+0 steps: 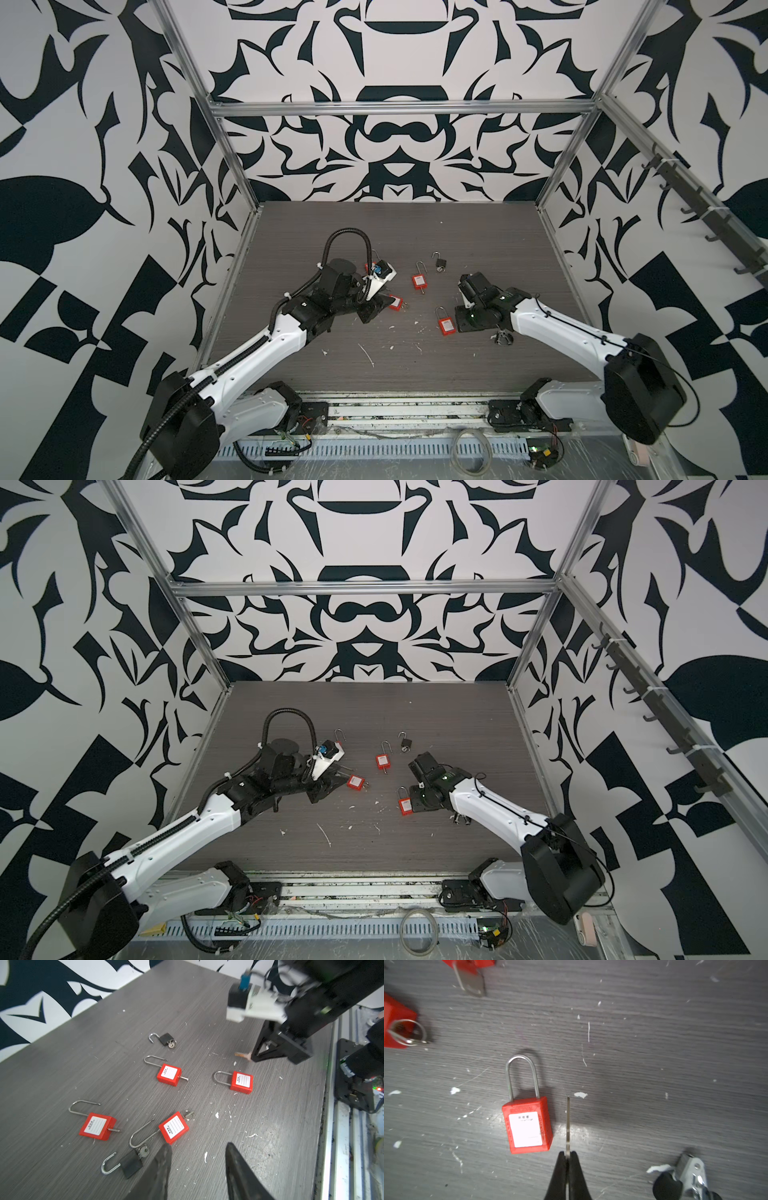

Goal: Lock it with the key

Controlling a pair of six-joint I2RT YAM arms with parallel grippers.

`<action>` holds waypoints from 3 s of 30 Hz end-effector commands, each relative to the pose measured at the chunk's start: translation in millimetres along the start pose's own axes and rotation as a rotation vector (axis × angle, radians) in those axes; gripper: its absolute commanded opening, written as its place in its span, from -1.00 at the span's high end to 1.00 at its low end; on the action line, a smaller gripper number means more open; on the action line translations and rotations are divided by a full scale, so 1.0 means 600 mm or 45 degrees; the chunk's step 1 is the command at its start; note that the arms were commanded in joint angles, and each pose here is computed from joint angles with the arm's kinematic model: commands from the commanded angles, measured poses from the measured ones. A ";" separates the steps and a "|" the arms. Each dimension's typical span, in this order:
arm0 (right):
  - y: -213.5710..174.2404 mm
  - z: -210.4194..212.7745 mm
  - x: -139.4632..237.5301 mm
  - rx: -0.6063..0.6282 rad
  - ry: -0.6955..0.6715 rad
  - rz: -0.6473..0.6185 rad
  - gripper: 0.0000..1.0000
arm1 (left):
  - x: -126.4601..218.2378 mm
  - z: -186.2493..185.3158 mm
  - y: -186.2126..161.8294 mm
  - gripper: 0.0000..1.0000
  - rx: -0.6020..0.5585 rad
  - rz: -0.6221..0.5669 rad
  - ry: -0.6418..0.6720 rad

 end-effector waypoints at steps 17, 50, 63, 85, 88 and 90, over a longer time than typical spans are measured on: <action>0.037 0.000 0.016 0.092 -0.008 -0.226 0.14 | 0.014 -0.014 -0.023 0.12 0.078 -0.010 0.019; 0.196 0.216 -0.073 0.226 0.048 -0.133 -0.33 | 0.016 0.017 -0.029 -0.19 0.104 -0.005 0.131; 0.202 0.200 -0.119 0.150 -0.049 -0.087 -0.21 | 0.024 0.027 -0.023 -0.20 0.007 -0.018 0.157; 0.151 0.212 0.032 0.664 0.222 -0.092 0.38 | 0.068 -0.013 0.048 -0.24 -0.185 -0.250 -0.108; 0.094 0.210 0.079 0.854 0.399 -0.022 0.36 | 0.075 -0.035 0.062 -0.24 -0.205 -0.307 -0.290; 0.059 0.207 0.112 0.986 0.523 -0.030 0.37 | 0.070 -0.038 0.064 -0.23 -0.221 -0.303 -0.351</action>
Point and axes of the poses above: each gripper's point midway between its finger pads, its own x axis back along the fingers, its own z axis along the line the jaws close on, y = z × x, the point moved 2 cm from there along x, back along the fingers, and after that the axes turned 12 degrees about -x, right-handed, at the moved point
